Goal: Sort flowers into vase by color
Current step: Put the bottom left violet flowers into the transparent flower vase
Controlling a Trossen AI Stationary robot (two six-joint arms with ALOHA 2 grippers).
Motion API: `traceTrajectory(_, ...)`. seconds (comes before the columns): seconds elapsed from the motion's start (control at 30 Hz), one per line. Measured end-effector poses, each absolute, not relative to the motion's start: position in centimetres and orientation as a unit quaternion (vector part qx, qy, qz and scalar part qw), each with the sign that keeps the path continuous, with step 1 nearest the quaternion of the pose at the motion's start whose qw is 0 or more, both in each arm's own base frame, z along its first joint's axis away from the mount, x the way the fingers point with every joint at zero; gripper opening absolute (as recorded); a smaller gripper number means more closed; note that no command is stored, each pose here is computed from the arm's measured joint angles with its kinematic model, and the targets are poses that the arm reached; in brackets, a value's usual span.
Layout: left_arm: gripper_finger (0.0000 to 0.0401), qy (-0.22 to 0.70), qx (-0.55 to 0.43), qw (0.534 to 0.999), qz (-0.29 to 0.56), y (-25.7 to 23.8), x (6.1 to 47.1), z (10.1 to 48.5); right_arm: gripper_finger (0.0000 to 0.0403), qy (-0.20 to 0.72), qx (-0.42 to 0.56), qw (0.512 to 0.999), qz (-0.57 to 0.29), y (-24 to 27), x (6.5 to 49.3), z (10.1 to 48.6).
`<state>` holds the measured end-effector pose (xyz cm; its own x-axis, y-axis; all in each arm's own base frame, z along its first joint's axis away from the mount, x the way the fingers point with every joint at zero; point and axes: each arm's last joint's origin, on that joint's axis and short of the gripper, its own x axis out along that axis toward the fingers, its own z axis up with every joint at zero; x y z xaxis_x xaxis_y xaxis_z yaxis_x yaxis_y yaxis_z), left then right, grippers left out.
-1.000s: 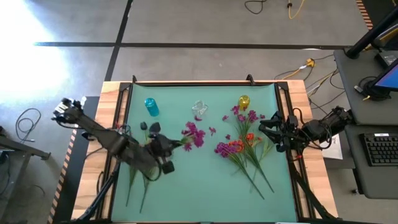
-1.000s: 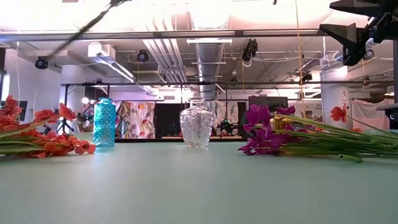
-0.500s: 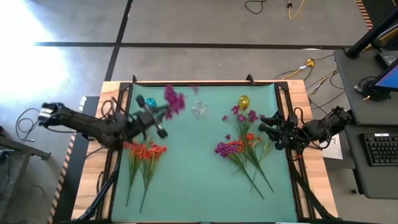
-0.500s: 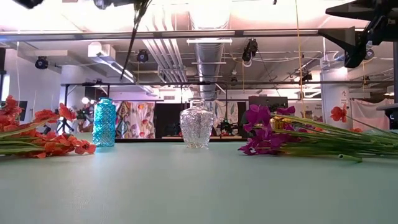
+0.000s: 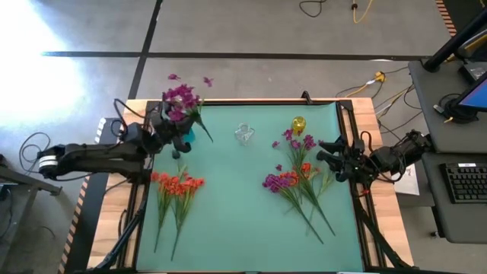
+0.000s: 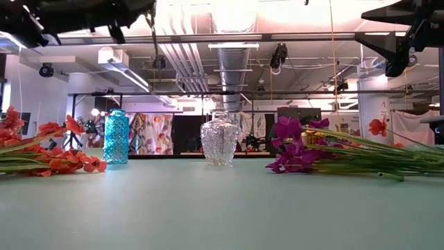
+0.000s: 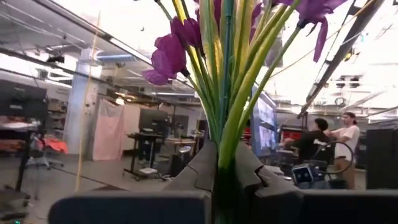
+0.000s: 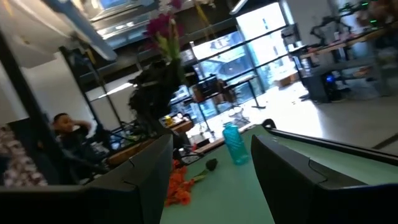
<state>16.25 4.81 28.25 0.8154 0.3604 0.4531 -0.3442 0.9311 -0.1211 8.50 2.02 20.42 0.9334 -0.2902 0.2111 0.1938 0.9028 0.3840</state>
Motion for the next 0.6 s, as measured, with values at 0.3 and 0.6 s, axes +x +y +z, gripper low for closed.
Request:
traceTrajectory(0.3, 0.0, -0.288, 0.012, 0.938, 0.194, 5.4, 18.0, 27.8, 0.021, -0.133, 0.183, 0.964, -0.141, 1.9, 8.5, 20.4)
traceTrajectory(0.6, 0.0, -0.261, 0.013, 0.94, 0.217, 7.4, 23.8, 28.7, 0.021, -0.134, 0.191, 0.961, -0.151, 1.9, 8.5, 20.4)
